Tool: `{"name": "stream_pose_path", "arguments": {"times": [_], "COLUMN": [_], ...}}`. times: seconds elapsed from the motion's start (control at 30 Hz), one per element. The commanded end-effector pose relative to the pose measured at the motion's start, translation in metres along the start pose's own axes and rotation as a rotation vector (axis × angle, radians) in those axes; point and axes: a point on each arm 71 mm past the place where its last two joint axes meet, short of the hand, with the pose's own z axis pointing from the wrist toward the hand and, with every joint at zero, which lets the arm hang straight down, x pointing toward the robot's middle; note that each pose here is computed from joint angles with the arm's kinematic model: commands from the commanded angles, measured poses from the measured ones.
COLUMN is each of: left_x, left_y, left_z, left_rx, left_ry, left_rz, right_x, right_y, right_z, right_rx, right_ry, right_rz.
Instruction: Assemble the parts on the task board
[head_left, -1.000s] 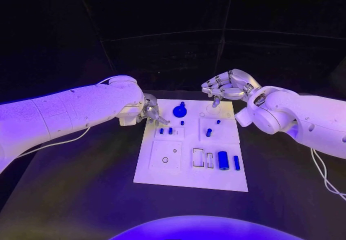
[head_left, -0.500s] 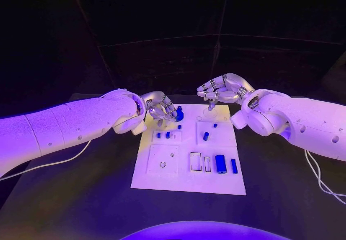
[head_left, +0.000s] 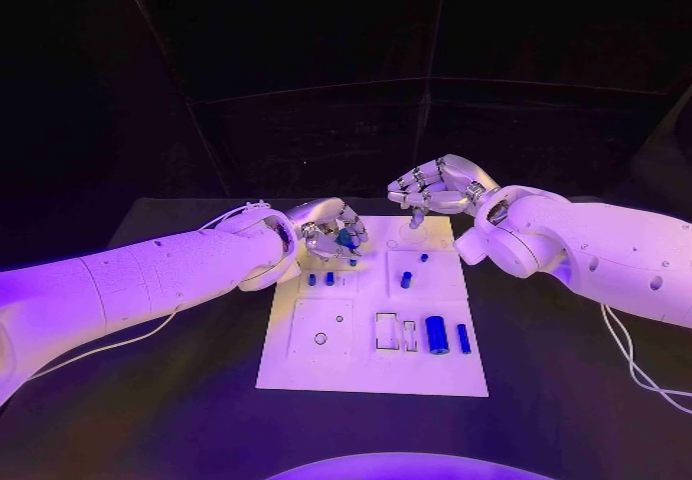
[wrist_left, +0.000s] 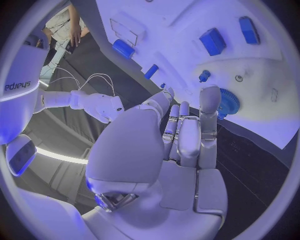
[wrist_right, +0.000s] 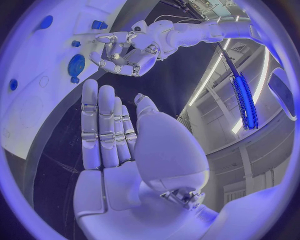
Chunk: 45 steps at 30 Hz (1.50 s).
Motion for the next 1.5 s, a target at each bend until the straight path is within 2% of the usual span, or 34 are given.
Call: {"name": "stream_pose_path", "arguments": {"times": [0.03,0.17,0.4,0.97,1.5], "left_x": [0.0021,0.0065,0.0108,0.0167,0.023], "left_y": [0.0018,0.0059,0.0081,0.0064,0.0038], "left_z": [0.0029,0.0052,0.0099,0.0184,0.0225], "left_rx": [-0.02,-0.095,-0.163,-0.187,-0.187], "left_ry": [0.035,0.082,0.115,0.124,0.162], "left_rz": [0.137,0.195,0.236,0.246,0.244], "right_x": [0.0,0.0,0.0,0.0,0.001], "right_y": [0.003,0.004,0.004,0.004,0.005], "right_z": [0.0,0.0,0.0,-0.001,-0.001], "right_rx": [-0.022,-0.024,-0.025,-0.024,-0.024], "right_ry": [-0.009,-0.009,-0.01,-0.011,-0.007], "right_rz": [-0.01,-0.012,-0.013,-0.013,-0.012]}}
